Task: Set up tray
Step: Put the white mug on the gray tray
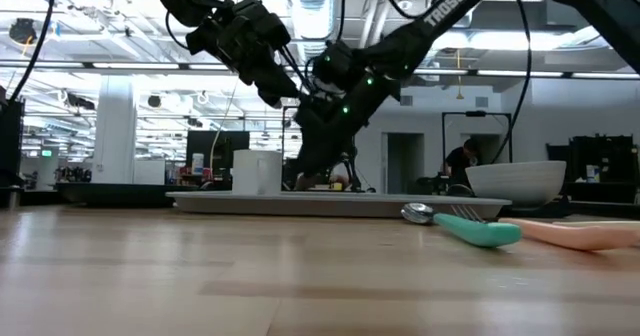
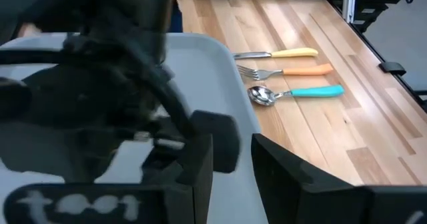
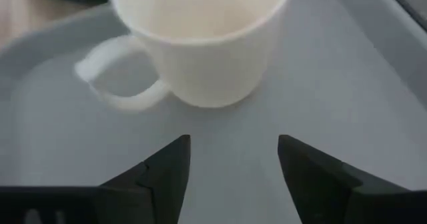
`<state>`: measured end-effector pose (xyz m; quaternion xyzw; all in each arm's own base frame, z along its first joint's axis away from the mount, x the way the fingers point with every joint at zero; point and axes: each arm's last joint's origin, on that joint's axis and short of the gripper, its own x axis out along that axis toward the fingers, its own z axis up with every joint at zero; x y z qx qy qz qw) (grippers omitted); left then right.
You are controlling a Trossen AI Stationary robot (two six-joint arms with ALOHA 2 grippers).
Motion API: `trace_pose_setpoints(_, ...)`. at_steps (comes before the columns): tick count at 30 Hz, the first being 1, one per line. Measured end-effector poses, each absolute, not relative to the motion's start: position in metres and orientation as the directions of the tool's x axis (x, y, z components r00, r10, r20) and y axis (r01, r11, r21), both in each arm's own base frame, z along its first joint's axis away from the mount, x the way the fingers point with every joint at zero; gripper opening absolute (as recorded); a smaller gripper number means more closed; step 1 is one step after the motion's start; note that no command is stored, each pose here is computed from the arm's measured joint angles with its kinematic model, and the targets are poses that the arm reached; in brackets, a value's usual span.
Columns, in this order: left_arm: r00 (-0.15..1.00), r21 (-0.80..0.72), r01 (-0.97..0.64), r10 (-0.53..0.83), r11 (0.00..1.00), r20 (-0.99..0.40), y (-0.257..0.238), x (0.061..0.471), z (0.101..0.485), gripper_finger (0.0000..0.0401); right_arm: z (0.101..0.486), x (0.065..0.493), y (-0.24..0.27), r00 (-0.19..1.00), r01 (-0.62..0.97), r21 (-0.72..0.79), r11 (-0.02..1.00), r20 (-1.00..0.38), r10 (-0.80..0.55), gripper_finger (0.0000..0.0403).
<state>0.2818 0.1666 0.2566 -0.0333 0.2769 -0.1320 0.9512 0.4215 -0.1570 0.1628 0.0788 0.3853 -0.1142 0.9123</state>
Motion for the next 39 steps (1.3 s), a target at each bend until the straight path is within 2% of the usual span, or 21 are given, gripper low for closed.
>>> trace_pose_setpoints(8,0.803,-0.154,0.219,-0.268,0.963,-0.532,0.166,0.281,0.255,0.0092,0.169,0.419,-0.151,0.651,0.260,0.048,0.964,-0.746,-0.138,0.0207)
trace_pose_setpoints(13,0.766,-0.221,0.203,-0.295,0.954,-0.571,0.160,0.276,0.242,0.0092,0.180,0.408,-0.148,0.567,0.318,-0.027,0.948,-0.796,-0.213,0.0209)
trace_pose_setpoints(16,0.745,-0.270,0.151,-0.289,0.951,-0.602,0.156,0.272,0.225,0.0092,0.186,0.399,-0.147,0.499,0.338,-0.088,0.937,-0.828,-0.258,0.0210)
trace_pose_setpoints(19,0.724,-0.277,0.034,-0.214,0.960,-0.655,0.151,0.269,0.207,0.0092,0.191,0.390,-0.148,0.445,0.334,-0.133,0.933,-0.850,-0.281,0.0208)
trace_pose_setpoints(22,0.713,-0.241,-0.046,-0.137,0.969,-0.687,0.142,0.268,0.202,0.0092,0.194,0.385,-0.149,0.425,0.313,-0.150,0.938,-0.861,-0.279,0.0206)
trace_pose_setpoints(30,0.679,-0.050,-0.117,0.043,0.992,-0.733,0.113,0.267,0.214,0.0092,0.199,0.380,-0.156,0.418,0.306,-0.166,0.938,-0.861,-0.289,0.0206)
trace_pose_setpoints(39,0.541,-0.012,-0.177,0.087,0.984,-0.836,0.109,0.258,0.203,0.0091,0.199,0.379,-0.156,0.416,0.305,-0.164,0.938,-0.863,-0.286,0.0203)
